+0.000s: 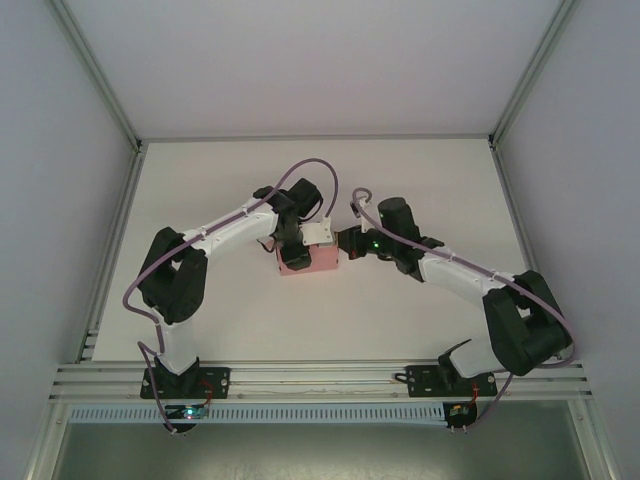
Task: Assemble paper box
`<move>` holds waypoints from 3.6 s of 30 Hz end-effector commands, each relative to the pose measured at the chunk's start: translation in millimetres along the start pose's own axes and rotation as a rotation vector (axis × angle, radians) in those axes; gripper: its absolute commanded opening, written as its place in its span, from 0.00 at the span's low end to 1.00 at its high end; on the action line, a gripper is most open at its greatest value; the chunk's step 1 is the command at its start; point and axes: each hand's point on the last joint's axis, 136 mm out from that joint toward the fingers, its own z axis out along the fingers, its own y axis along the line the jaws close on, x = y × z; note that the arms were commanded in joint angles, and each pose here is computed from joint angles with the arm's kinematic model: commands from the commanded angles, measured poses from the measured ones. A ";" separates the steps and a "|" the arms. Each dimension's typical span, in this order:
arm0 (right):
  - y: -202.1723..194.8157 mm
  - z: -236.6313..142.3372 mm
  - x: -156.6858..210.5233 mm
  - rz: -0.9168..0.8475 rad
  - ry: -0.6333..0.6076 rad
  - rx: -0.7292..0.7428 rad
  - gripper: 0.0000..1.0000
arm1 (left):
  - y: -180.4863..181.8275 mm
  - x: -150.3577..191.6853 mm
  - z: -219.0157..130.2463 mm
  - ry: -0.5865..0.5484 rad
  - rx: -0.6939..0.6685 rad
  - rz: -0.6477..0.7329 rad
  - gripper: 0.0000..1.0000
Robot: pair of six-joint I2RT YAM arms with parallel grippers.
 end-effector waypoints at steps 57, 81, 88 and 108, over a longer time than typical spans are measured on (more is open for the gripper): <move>2.8 2.3 38.2 -0.180 -0.208 0.037 0.00 | -0.2 -5.0 17.2 -0.060 0.043 -0.088 0.48; -13.9 12.1 49.3 -0.110 -0.178 0.181 0.00 | 8.4 -22.2 -13.1 -0.181 -0.038 -0.122 0.66; -13.0 8.1 38.4 -0.089 -0.163 0.263 0.00 | 7.4 -24.0 -31.3 -0.234 -0.069 -0.134 0.80; -14.8 6.6 28.7 -0.081 -0.138 0.411 0.00 | 29.6 39.7 -110.2 -0.321 -0.450 -0.727 0.75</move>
